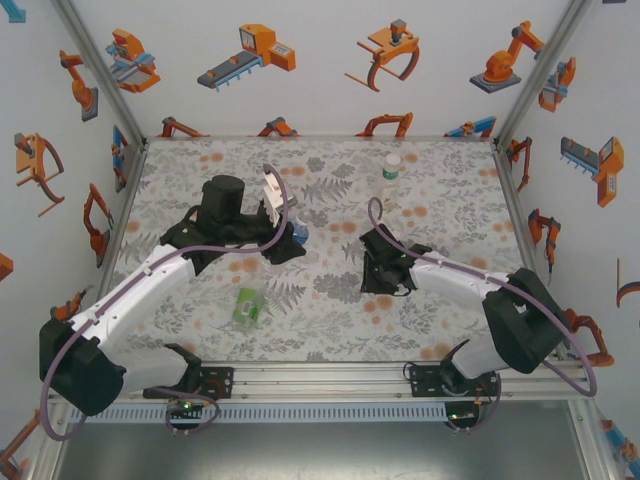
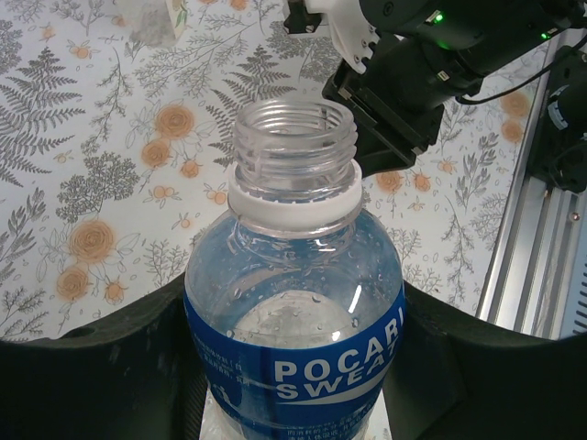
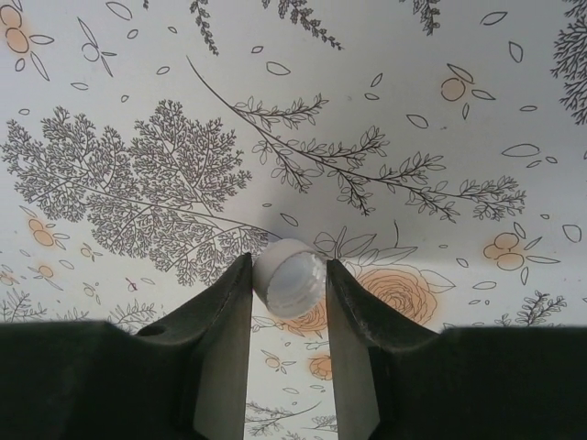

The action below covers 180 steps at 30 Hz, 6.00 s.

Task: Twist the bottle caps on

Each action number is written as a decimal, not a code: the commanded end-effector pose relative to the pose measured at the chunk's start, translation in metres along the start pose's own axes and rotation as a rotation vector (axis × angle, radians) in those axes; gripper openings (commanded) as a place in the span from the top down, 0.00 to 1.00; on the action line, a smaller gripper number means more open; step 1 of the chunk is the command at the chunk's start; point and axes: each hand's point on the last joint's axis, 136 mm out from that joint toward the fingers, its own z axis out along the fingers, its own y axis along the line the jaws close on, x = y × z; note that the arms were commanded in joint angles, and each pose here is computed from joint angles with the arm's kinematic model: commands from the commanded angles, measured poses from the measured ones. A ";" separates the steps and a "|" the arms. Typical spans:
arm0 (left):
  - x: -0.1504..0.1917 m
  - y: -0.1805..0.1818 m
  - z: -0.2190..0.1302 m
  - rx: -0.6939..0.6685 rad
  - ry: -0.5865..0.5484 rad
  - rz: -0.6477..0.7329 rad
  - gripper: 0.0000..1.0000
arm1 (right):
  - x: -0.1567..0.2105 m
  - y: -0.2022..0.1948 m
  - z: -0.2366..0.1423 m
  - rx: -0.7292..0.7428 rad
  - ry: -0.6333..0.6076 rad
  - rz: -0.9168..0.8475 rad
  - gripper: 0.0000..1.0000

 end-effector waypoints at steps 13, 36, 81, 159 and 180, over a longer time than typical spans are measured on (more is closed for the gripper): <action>-0.006 -0.001 0.001 0.027 -0.018 -0.003 1.00 | 0.014 -0.010 0.015 0.014 0.067 0.032 0.64; -0.009 -0.001 0.002 0.030 -0.019 -0.006 1.00 | -0.005 -0.009 -0.005 0.039 0.059 0.000 0.54; -0.003 -0.003 0.000 0.028 -0.011 -0.013 1.00 | 0.000 0.006 0.008 -0.051 0.081 0.032 0.55; -0.007 -0.001 0.002 0.033 -0.004 -0.020 1.00 | -0.016 0.064 0.011 -0.481 0.042 0.194 0.78; -0.014 -0.006 0.002 0.043 -0.023 -0.055 1.00 | 0.033 -0.028 0.011 -0.124 0.143 0.198 0.62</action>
